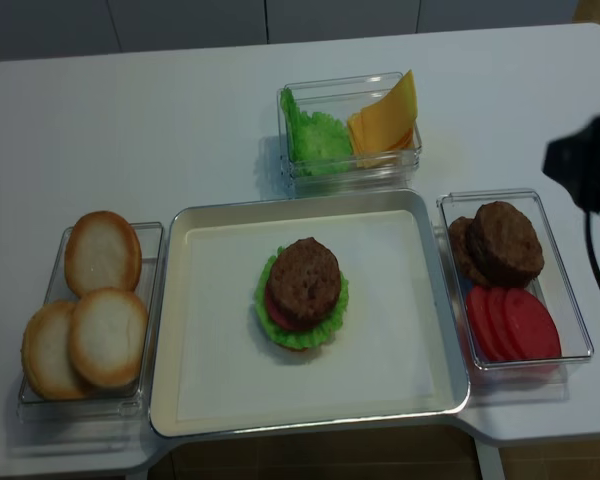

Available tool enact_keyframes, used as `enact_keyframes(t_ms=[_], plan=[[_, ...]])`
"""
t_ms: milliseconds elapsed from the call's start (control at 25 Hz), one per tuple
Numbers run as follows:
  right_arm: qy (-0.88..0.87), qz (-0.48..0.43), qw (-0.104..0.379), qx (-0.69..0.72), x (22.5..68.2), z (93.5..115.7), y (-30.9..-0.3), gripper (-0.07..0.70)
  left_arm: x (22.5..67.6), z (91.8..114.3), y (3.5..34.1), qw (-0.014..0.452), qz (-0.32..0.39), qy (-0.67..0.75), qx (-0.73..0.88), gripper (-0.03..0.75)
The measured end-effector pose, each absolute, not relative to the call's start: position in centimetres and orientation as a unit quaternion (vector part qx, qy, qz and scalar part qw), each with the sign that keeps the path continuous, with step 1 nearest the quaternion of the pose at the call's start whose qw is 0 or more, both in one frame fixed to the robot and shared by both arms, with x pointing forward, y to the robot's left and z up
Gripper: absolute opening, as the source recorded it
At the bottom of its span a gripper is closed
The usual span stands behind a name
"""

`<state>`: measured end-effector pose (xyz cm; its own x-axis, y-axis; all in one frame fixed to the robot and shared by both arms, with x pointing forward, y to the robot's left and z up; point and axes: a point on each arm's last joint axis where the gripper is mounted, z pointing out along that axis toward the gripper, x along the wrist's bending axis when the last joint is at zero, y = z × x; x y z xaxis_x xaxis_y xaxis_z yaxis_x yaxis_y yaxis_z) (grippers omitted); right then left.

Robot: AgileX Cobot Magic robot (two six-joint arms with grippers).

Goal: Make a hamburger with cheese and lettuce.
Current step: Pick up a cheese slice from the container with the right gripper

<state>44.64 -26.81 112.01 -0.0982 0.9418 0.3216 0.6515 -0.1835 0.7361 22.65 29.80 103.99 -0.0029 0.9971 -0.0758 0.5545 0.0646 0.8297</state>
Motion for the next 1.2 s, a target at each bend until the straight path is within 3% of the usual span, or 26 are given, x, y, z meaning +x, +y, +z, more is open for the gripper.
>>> enact_keyframes(t_ms=[320,480,680,1200], plan=[[0.63,0.42,0.119,0.642,54.6,112.4,-25.6,0.447,22.6,104.0,29.8,0.357,0.31,0.637,0.609,0.424],[0.636,0.423,0.07,0.642,59.8,111.4,-24.7,0.447,22.6,104.0,29.8,0.357,0.31,0.637,0.609,0.424],[0.645,0.419,0.024,0.638,65.3,109.3,-24.0,0.447,22.6,104.0,29.8,0.357,0.31,0.637,0.609,0.424],[0.641,0.427,-0.005,0.638,73.5,103.3,-23.3,0.444,22.6,104.0,29.8,0.357,0.31,0.637,0.609,0.424]])
